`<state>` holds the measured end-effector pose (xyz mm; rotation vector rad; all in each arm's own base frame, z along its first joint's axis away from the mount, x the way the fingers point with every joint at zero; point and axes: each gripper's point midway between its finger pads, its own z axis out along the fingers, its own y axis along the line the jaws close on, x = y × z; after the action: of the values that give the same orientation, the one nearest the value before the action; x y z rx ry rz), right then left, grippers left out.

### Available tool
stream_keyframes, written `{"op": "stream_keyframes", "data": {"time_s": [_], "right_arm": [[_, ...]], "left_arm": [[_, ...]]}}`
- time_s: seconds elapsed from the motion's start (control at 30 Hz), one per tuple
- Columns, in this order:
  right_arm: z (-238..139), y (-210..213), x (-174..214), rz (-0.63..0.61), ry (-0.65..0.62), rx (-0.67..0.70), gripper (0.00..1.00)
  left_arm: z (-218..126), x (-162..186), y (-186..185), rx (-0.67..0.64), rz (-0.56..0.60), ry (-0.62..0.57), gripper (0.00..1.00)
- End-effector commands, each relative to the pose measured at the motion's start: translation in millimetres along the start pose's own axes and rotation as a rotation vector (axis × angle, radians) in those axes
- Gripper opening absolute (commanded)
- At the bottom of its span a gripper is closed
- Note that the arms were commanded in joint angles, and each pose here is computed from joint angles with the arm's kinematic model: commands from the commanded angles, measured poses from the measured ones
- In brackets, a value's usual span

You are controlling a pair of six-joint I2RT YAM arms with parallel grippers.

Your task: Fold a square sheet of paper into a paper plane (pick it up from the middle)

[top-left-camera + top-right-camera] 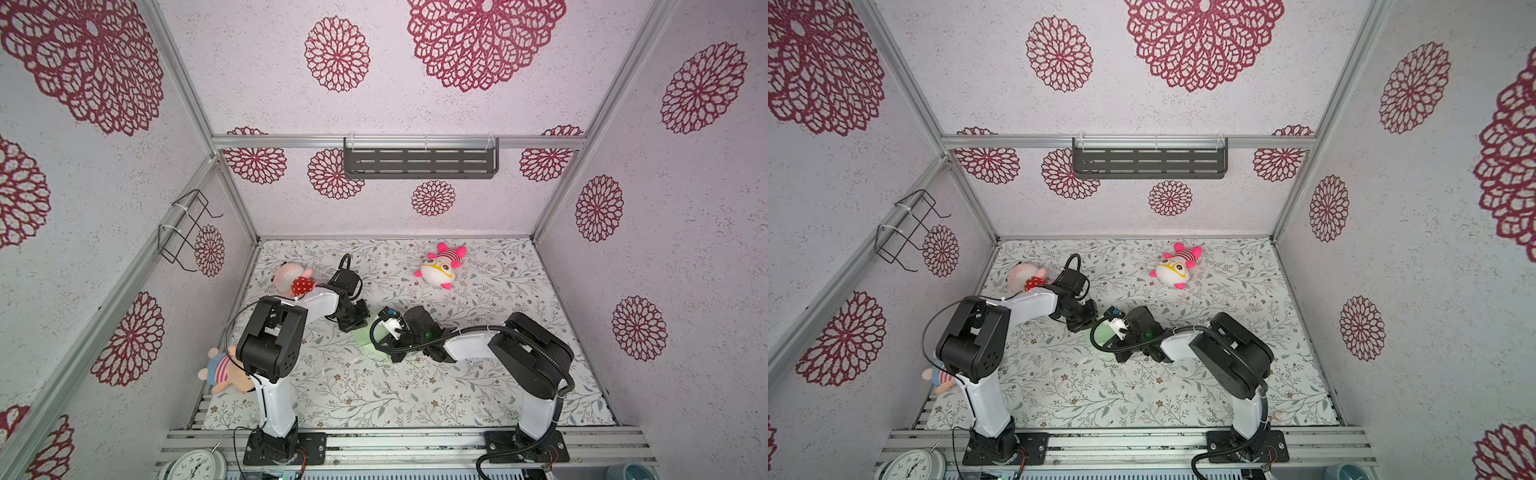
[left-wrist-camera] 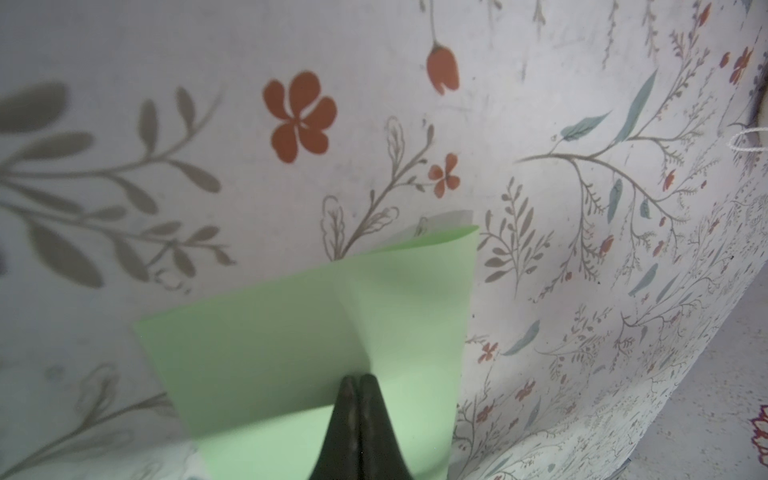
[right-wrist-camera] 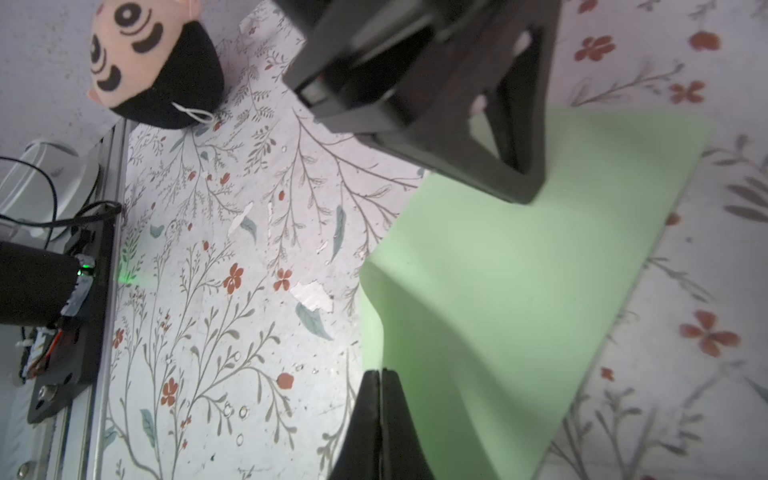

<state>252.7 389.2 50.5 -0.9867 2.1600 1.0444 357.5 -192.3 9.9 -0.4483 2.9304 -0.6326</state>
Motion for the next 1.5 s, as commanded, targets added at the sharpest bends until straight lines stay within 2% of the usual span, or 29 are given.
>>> {"op": "stream_keyframes", "data": {"time_s": [0.0,0.2,0.63,1.47], "right_arm": [[-0.3,-4.9,-9.3,0.069,-0.011,-0.013,0.0],[4.9,-11.1,-5.1,0.096,0.02,0.004,0.0],[4.6,-29.9,-7.8,0.121,0.022,0.082,0.0],[8.3,-40.4,-4.6,0.134,0.052,0.125,0.0]], "left_arm": [[10.2,12.6,10.7,-0.047,0.031,0.058,0.01],[21.9,16.9,16.6,-0.057,0.033,0.091,0.0],[24.9,18.0,16.1,-0.053,0.065,0.107,0.0],[28.8,20.4,14.7,-0.045,0.072,0.121,0.0]]}}
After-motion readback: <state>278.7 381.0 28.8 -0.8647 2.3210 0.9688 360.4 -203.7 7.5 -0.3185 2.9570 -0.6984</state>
